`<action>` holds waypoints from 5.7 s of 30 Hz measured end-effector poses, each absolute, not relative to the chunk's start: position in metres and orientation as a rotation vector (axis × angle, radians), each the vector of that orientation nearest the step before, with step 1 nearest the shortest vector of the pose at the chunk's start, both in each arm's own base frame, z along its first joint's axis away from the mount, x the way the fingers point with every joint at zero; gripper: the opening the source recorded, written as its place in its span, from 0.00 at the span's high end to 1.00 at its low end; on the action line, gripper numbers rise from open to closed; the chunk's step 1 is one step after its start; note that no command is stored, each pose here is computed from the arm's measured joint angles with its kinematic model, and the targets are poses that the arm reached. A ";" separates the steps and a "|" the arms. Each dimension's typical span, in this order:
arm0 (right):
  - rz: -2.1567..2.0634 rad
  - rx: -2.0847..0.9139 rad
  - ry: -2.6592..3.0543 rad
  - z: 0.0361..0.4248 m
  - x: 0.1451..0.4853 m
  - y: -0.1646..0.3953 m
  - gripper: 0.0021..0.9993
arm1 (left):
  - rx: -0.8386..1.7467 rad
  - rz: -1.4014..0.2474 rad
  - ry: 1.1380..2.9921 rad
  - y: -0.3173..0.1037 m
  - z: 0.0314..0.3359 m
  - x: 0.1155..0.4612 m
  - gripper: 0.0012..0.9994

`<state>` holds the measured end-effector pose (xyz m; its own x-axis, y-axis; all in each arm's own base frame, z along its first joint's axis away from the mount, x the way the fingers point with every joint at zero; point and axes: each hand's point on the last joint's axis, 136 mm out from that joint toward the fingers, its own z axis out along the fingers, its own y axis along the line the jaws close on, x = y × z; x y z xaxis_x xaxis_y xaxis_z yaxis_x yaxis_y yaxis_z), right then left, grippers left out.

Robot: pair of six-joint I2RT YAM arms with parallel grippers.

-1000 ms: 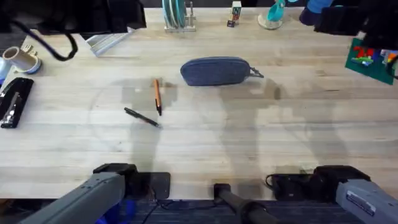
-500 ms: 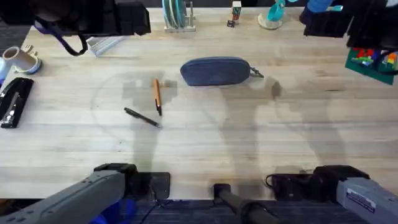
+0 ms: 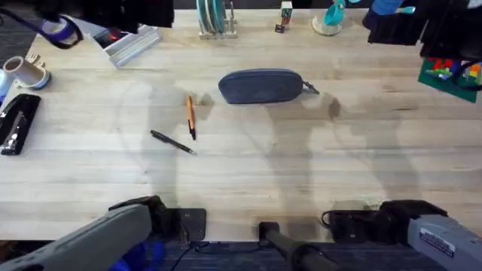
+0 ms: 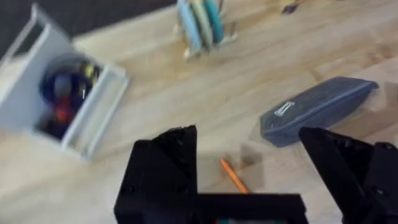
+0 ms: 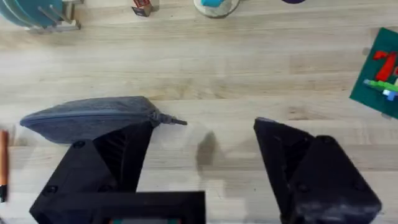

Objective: Unzip the bag, pick up the pens from the table one at a time and place them inside, then zip the bag closed.

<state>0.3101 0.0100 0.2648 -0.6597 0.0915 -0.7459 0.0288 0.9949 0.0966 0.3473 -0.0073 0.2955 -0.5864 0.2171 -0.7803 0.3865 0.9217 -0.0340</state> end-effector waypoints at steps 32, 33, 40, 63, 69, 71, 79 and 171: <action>0.095 0.084 2.291 0.265 0.310 0.010 0.00 | 1.235 -0.819 1.555 -0.065 0.198 0.365 0.01; 0.095 0.084 2.291 0.265 0.310 0.010 0.00 | 1.240 -0.822 1.547 -0.065 0.193 0.367 0.01; 0.095 0.084 2.291 0.265 0.310 0.010 0.00 | 1.243 -0.854 1.528 -0.064 0.170 0.372 0.01; 0.086 0.091 2.291 0.265 0.310 0.008 0.00 | 1.304 -1.093 1.543 -0.114 0.102 0.366 0.04; 0.086 0.092 2.290 0.265 0.310 0.008 0.00 | 1.363 -1.096 1.536 -0.125 0.097 0.362 0.10; 0.086 0.092 2.291 0.265 0.310 0.008 0.00 | 1.373 -1.099 1.534 -0.127 0.097 0.361 0.14; 0.083 0.093 2.290 0.265 0.310 0.008 0.00 | 1.402 -1.093 1.514 -0.134 0.095 0.360 0.38; 0.495 -1.087 2.008 0.146 0.375 0.023 0.07 | 1.440 -1.048 1.498 -0.134 0.092 0.365 0.96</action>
<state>0.3750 0.0225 0.1461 -0.3267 -0.5240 -0.7866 -0.8296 0.5578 -0.0270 0.3645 -0.1336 0.0918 -0.0406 0.3441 -0.9381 0.9992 0.0118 -0.0389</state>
